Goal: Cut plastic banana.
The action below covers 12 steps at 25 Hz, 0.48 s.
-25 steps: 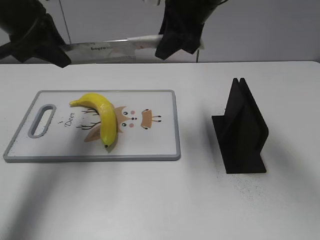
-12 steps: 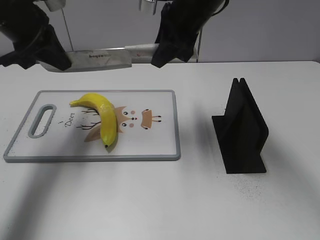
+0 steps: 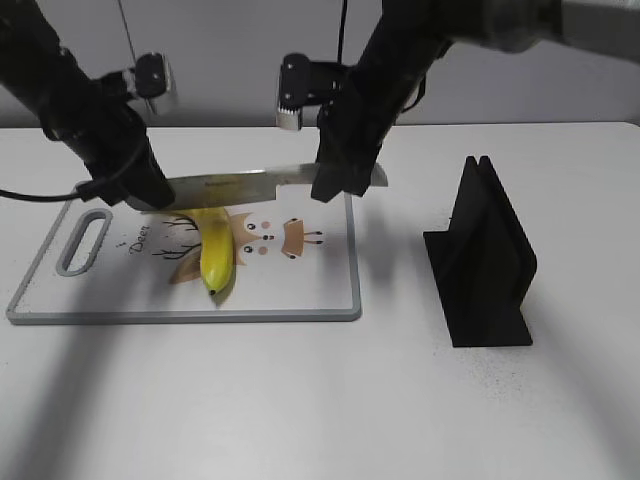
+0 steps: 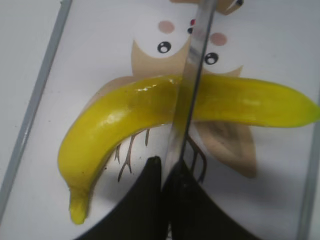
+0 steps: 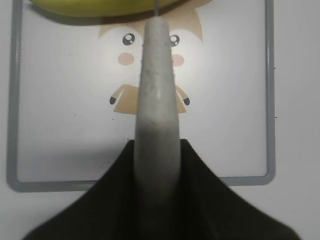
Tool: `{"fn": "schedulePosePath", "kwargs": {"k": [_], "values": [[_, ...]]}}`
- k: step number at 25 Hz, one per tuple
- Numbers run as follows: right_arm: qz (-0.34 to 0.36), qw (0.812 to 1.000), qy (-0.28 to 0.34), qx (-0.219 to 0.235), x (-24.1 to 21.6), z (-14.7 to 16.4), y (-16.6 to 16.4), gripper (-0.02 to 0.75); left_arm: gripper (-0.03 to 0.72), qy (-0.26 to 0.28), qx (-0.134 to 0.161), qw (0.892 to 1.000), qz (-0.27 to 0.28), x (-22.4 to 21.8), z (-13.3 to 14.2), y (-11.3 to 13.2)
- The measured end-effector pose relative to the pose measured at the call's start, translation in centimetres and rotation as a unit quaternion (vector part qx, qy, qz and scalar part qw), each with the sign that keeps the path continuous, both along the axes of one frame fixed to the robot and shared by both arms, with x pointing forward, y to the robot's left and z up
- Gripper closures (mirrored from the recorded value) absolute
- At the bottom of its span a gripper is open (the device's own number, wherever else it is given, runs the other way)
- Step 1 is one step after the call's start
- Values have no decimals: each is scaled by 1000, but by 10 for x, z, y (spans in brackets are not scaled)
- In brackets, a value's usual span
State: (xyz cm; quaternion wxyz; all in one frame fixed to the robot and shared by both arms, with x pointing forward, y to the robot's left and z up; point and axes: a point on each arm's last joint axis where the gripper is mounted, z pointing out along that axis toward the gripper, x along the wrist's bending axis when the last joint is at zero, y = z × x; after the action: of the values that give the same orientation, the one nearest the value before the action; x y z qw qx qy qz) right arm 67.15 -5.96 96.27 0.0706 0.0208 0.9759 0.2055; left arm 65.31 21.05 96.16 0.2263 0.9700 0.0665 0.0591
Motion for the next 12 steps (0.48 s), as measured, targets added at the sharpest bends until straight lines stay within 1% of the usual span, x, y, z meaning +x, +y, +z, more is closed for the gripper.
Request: {"fn": "schedulePosePath", "kwargs": {"k": [2,3,4,7,12], "values": [[-8,1000,10,-11,6,-29,2,577,667,8,6,1000,12,6,-24,-1],[-9,1000,16,-19,8,-43,1,577,662,15,4,1000,15,8,-33,-2],[-8,1000,19,-23,9,-48,1,575,660,17,-1,1000,16,9,-33,-3],[-11,999,21,-26,10,-51,1,575,659,18,-1,1000,17,10,-33,-4],[-2,999,29,-32,10,-39,2,575,659,19,-3,1000,15,7,-27,-4]]}}
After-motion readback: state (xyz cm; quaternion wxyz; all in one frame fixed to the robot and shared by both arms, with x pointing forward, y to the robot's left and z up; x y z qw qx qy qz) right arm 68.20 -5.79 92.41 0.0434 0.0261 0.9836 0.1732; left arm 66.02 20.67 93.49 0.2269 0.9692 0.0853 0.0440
